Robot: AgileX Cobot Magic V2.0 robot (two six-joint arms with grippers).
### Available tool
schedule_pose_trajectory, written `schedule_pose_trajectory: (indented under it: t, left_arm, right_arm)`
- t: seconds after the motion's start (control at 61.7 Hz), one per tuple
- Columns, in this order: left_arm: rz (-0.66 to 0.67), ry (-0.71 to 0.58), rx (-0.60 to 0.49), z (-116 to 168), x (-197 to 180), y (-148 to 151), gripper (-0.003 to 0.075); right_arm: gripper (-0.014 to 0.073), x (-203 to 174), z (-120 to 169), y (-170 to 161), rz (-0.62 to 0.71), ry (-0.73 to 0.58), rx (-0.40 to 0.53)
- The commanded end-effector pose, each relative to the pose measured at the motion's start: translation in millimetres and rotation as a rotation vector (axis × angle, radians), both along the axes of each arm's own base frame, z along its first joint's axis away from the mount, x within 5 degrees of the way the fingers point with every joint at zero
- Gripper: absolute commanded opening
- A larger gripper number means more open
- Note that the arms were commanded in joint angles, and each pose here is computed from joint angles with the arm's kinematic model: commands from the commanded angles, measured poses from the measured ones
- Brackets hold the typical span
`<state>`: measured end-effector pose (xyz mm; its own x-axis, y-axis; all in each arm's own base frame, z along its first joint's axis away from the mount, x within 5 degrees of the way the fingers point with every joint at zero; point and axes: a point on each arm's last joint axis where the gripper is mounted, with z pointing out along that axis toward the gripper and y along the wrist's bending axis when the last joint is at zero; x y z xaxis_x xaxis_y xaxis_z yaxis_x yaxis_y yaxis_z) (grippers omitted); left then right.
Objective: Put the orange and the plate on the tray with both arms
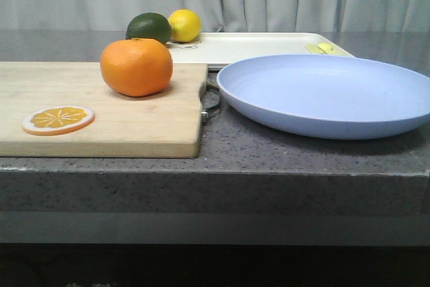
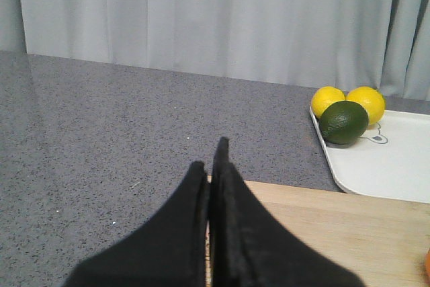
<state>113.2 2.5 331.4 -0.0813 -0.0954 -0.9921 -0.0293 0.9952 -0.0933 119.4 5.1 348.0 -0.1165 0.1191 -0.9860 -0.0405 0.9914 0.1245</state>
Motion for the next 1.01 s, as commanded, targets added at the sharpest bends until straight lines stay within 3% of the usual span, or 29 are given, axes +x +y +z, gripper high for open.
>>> schedule_pose_trajectory:
  t: [0.0,0.097,0.227,0.292,0.373,0.438,0.503,0.616,0.989]
  left_arm:
    - [0.003,-0.120,0.000,20.3,3.1,0.4,-0.0017]
    - [0.004,-0.122,0.000,20.5,3.1,0.4,-0.0015]
    - [0.004,-0.122,0.000,20.5,3.1,0.4,0.0073]
    - [0.004,-0.122,0.000,20.5,3.1,0.4,0.0197]
    - [0.004,-0.122,0.000,20.5,3.1,0.4,0.0435]
    - [0.004,-0.123,0.000,20.5,3.5,0.4,0.0612]
    - [0.004,-0.120,0.000,20.2,4.0,0.4,0.0713]
    - [0.004,-0.118,0.000,20.0,4.5,0.5,0.0676]
    - [0.004,-0.163,-0.012,24.0,4.3,0.5,0.0675]
  right_arm:
    - [-0.0058,5.1,17.6,-1.8,-0.020,-0.095,0.007]
    - [-0.0010,5.3,16.5,-1.8,-0.020,-0.093,0.007]
    - [0.0264,5.3,16.9,-2.0,-0.021,-0.098,0.001]
    - [0.0429,5.3,17.2,-2.2,-0.023,-0.102,-0.008]
    - [0.0568,5.3,17.1,-2.2,-0.023,-0.101,-0.012]
    - [0.0627,5.3,17.2,-2.2,-0.023,-0.102,-0.012]
    - [0.0644,5.3,17.2,-2.2,-0.023,-0.102,-0.012]
    - [0.0644,5.3,17.1,-2.2,-0.023,-0.101,-0.012]
    - [0.0644,5.2,15.0,-1.7,-0.018,-0.077,-0.013]
